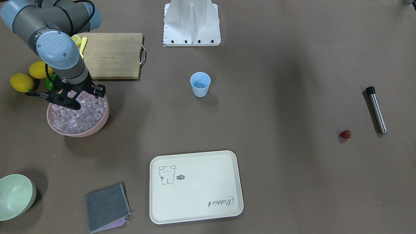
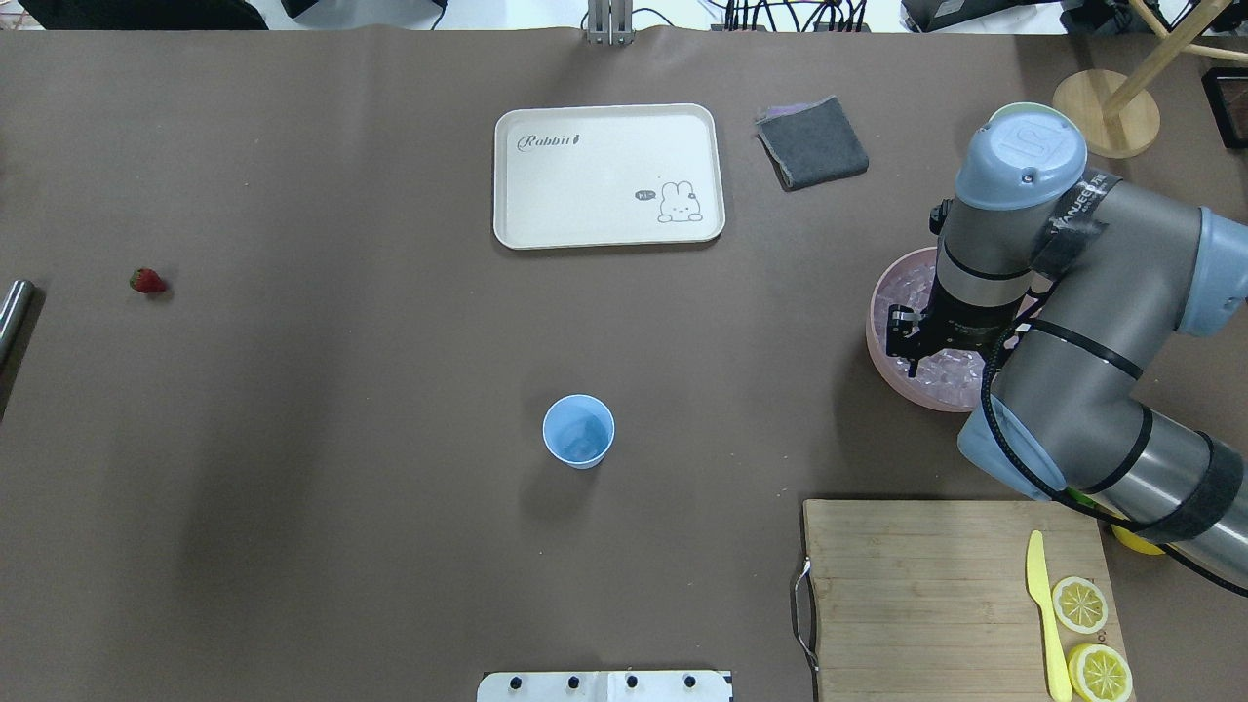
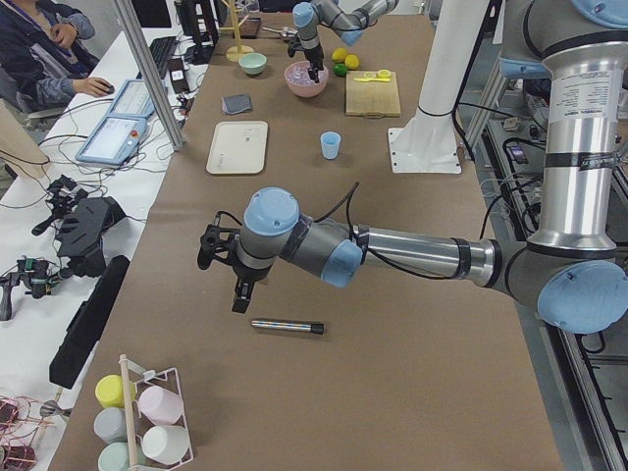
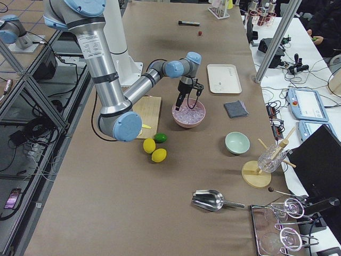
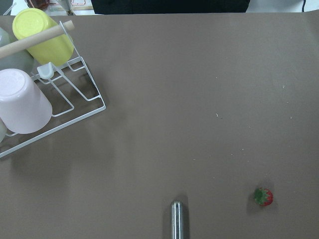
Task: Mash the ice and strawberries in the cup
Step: 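Lower the right gripper into the bowl and grasp another ice cube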
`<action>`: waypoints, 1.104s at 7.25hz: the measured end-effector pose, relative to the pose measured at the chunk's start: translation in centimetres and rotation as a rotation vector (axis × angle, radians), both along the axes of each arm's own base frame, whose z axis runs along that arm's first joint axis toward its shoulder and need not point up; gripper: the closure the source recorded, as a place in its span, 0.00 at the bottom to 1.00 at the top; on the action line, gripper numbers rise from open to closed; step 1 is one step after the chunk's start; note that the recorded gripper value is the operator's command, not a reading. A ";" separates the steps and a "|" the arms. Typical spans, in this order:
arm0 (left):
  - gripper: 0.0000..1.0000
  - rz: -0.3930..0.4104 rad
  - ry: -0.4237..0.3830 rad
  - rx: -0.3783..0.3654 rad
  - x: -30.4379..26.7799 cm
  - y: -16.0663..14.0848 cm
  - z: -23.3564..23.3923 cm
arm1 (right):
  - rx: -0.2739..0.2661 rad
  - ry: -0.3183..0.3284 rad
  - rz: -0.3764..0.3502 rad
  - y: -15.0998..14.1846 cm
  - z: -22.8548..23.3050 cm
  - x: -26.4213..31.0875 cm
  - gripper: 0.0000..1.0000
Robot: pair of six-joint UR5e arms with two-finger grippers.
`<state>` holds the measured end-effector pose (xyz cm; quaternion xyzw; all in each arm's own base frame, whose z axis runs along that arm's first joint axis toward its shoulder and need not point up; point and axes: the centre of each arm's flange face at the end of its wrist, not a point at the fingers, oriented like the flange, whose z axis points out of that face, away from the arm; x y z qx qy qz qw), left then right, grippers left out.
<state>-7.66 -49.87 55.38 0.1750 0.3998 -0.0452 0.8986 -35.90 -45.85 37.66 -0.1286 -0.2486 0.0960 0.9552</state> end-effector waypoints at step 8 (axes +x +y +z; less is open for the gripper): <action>0.02 0.010 0.020 -0.019 0.1 0.0 0.5 | -0.034 0.038 0.009 0.7 0.2 -1.5 0.38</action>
